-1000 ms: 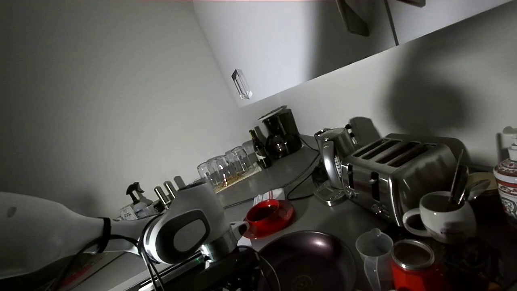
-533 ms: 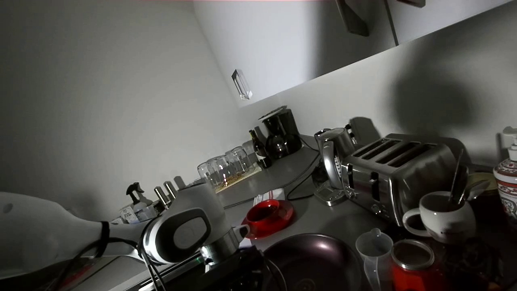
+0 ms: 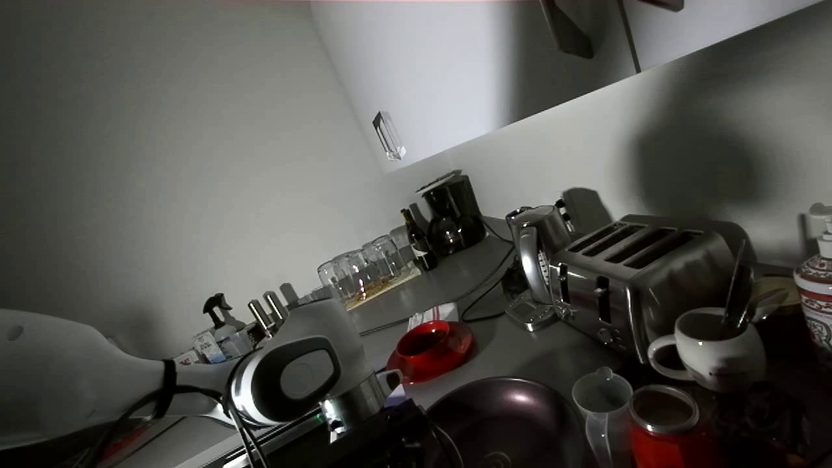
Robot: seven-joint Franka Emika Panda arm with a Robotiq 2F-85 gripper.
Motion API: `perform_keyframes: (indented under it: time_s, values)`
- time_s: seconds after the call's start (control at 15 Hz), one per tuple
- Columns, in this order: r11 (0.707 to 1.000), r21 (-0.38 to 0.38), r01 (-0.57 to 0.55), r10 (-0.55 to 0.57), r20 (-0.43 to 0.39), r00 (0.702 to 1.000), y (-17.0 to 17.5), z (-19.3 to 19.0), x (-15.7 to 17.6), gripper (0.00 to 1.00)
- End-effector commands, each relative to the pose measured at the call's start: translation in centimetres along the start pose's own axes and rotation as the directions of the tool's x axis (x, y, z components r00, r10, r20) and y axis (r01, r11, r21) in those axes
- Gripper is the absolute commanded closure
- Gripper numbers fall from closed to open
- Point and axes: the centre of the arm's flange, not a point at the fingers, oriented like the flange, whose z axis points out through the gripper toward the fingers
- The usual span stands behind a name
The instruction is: Move the pan slightly to the right on the counter
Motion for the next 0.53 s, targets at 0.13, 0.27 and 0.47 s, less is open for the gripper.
perform_keyframes:
  time_s: [0.13,0.27,0.47]
  values:
    - [0.999,0.04,0.032,-0.035,0.058,0.998,-0.37,0.0,-0.89,0.26]
    - [0.998,0.049,0.036,-0.039,0.063,0.997,-0.44,0.09,-0.92,0.11]
    - [0.998,0.053,0.027,-0.03,0.056,0.998,-0.55,-0.05,-0.78,0.0]
